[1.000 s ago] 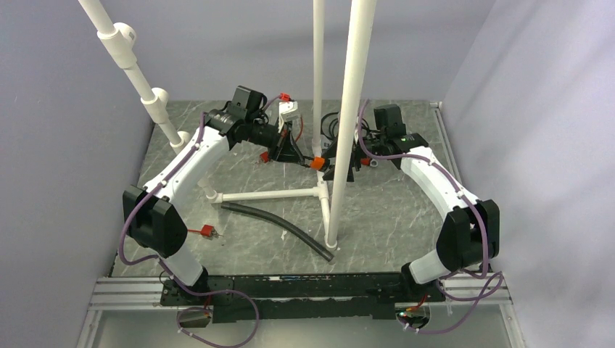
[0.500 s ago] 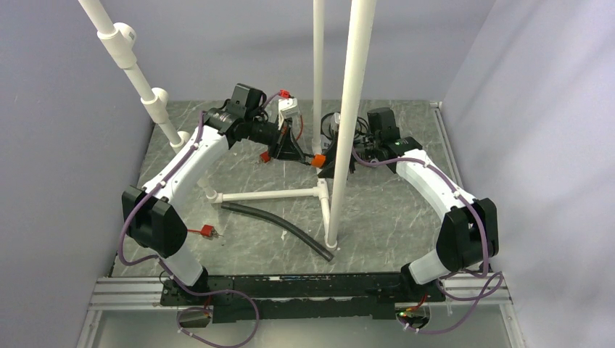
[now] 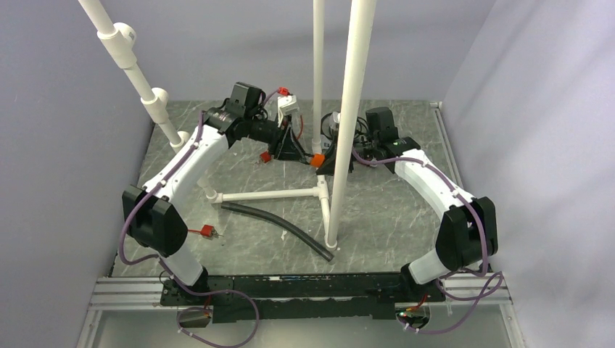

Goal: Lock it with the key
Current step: Lock the lock.

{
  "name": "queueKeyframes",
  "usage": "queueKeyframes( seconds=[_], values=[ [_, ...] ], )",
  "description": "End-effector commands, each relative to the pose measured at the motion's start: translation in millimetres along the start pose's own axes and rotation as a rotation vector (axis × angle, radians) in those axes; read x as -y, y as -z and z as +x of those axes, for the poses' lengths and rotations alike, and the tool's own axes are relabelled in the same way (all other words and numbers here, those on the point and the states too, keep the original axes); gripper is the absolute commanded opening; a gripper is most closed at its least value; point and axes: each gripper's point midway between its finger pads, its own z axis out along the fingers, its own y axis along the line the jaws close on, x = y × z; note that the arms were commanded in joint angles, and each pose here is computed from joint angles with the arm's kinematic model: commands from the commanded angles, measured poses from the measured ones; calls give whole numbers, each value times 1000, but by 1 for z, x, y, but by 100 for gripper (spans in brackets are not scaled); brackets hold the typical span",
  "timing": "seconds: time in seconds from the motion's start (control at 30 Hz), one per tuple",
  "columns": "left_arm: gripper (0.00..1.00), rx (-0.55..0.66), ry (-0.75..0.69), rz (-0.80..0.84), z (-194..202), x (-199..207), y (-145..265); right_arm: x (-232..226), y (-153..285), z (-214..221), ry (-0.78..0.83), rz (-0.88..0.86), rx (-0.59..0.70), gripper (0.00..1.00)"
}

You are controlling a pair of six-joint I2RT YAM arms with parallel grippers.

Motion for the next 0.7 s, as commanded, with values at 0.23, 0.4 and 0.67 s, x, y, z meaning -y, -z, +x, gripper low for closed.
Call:
queueKeyframes(
  seconds=[0.23, 0.4, 0.67],
  values=[
    [48, 72, -111, -6, -15, 20, 24, -15, 5, -44, 31, -58, 125, 0],
    [47, 86, -127, -3, -19, 22, 24, -20, 5, -44, 23, -78, 129, 0],
    [25, 97, -132, 7, -24, 22, 22, -22, 5, -44, 27, -97, 124, 0]
  ],
)
